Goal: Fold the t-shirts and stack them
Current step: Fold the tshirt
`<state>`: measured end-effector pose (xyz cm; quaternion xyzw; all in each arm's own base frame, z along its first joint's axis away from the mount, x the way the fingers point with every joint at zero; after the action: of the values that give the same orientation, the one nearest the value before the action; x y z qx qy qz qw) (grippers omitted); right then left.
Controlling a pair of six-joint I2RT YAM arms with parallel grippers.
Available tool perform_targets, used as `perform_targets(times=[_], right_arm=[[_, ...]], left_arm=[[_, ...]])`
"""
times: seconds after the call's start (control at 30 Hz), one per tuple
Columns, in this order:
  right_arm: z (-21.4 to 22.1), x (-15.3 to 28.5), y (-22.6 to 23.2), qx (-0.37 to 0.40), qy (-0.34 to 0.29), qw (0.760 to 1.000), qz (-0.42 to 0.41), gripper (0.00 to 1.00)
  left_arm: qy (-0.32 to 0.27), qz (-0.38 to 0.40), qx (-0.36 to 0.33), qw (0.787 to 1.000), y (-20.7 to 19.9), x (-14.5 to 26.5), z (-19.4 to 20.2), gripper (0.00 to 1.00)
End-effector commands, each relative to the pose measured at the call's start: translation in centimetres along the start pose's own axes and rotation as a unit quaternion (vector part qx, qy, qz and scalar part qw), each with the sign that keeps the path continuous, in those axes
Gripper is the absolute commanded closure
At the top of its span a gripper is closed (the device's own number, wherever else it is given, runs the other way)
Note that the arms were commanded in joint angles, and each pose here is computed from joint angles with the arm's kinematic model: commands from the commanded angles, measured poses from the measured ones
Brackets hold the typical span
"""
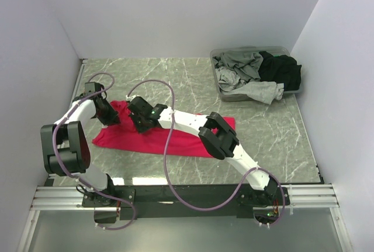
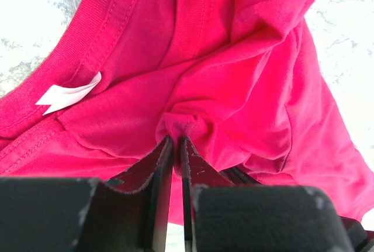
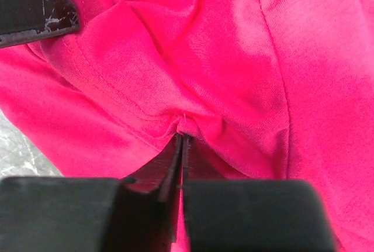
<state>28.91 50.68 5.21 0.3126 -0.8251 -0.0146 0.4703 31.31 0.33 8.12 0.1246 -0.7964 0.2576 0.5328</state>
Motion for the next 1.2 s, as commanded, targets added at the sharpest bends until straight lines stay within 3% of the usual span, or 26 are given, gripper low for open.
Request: perform_targets(times=[0.0, 0.23, 0.5, 0.63, 0.67, 0.77, 0.83, 1.03, 1.17], right_arm=[[-1.4, 0.9, -0.2, -0.003, -0.022, 1.0, 0.006, 1.0], [-3.6, 5.0, -0.8, -0.015, -0.046, 0.999, -0.018, 1.0], [-2.3, 7.5, -1.2, 0.009, -0.007, 0.998, -0.054, 1.0], [-1.4, 8.3, -1.3, 0.021, 0.01, 0.998, -0.065, 1.0], [-0.9, 8.1, -1.6, 0.023, 0.018, 0.998, -0.063, 1.0], [-0.1, 8.1, -2.3, 0.031, 0.031, 0.998, -0.054, 1.0], [0.0, 8.4, -2.7, 0.032, 0.032, 0.998, -0.053, 1.0], [-0.1, 8.0, -4.6, 0.019, 0.041, 0.998, -0.047, 1.0], [-0.2, 7.6, -5.2, 0.012, 0.044, 0.998, -0.045, 1.0]], left_arm=[[-0.021, 0.003, -0.009, 1.0, 0.0, 1.1, -0.4, 0.84], [-0.033, -0.011, 0.007, 0.999, 0.6, 2.2, 0.2, 0.84], [-0.012, -0.012, 0.035, 0.999, 1.3, 3.0, 3.2, 0.82], [-0.007, 0.005, 0.04, 0.999, 0.9, 4.5, 4.4, 0.66], [-0.008, 0.009, 0.044, 0.999, 0.8, 4.8, 4.4, 0.56], [-0.018, 0.012, 0.049, 0.999, 0.6, 6.1, 4.3, 0.41], [-0.025, 0.009, 0.053, 0.998, 0.6, 6.3, 3.9, 0.38], [-0.004, 0.011, 0.056, 0.998, 0.7, 3.7, 4.1, 0.42], [0.023, 0.013, 0.046, 0.999, 0.8, 2.0, 4.9, 0.53]])
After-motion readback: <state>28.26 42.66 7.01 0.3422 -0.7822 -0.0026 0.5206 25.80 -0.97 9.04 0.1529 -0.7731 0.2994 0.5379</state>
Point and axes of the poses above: each gripper's point midway between its finger pads, its own x axis back along the fingers, its own y axis along the line the jaws close on, z = x × y, the point moved 3 cm from there along x, back along the fingers, and after that the axes turned 9 degrees about -x, right-handed, at the moved point
